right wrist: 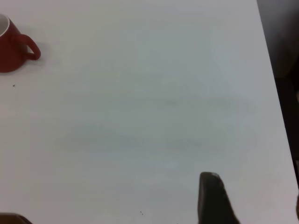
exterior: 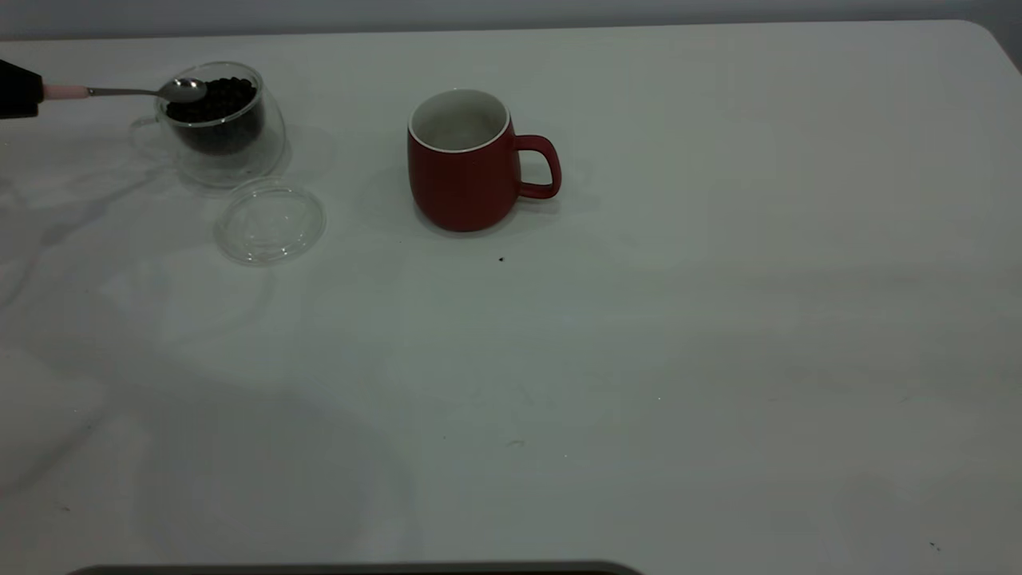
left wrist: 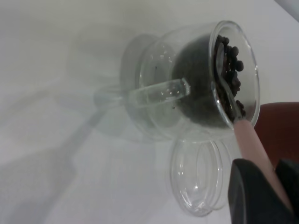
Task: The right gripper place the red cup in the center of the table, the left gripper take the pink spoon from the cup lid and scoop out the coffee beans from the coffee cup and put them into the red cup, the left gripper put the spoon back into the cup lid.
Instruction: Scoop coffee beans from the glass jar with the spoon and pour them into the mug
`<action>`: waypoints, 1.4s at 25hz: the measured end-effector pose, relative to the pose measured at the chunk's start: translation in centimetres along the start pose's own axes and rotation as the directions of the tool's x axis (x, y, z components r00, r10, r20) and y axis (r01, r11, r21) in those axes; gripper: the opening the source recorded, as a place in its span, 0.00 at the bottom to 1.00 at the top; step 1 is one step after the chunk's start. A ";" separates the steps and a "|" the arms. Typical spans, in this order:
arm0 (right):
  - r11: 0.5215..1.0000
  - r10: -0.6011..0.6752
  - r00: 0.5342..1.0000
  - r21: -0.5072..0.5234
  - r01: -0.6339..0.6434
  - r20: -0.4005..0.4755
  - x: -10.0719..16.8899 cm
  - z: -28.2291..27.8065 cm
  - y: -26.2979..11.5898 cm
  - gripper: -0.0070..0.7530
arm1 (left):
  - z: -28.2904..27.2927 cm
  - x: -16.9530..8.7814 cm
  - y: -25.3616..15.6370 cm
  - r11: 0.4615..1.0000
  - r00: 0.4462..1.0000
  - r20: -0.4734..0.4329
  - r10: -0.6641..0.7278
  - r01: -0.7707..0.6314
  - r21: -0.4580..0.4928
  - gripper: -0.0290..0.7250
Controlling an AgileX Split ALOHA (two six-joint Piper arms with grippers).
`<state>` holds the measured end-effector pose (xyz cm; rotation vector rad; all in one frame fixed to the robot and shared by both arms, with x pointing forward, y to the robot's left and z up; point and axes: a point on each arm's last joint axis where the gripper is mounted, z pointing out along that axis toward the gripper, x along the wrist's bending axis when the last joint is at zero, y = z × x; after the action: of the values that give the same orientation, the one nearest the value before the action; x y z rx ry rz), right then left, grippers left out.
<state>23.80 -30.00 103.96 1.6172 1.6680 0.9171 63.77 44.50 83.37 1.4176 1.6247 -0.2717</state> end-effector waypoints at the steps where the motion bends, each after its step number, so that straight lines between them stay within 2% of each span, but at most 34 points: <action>1: 1.000 0.000 1.000 0.000 0.000 0.000 0.0 0.0 0.0 0.60 | 0.0 0.0 0.0 1.000 1.000 0.000 0.002 -0.002 -0.001 0.21; 11: 1.000 0.000 1.000 0.000 0.000 0.000 0.0 0.0 0.0 0.60 | 0.0 0.0 0.0 1.000 1.000 0.000 0.005 -0.005 0.002 0.21; 22: 1.000 0.000 1.000 0.000 0.000 0.000 0.0 0.0 0.0 0.60 | 2.4 -1.4 0.0 0.994 0.995 -0.010 0.101 -0.101 0.043 0.21; 31: 1.000 0.000 1.000 0.000 0.000 0.000 0.0 0.0 0.0 0.60 | 2.4 -1.3 -0.2 0.996 0.997 -0.025 0.070 -0.068 0.064 0.21; 35: 1.000 -0.001 1.000 0.000 0.001 0.000 0.0 0.0 0.0 0.60 | 2.8 -0.9 -0.6 0.997 1.000 -0.018 0.012 -0.011 0.077 0.21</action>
<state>23.80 -30.00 103.96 1.6161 1.6688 0.9166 64.52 41.84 82.31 1.4907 1.6359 -0.3178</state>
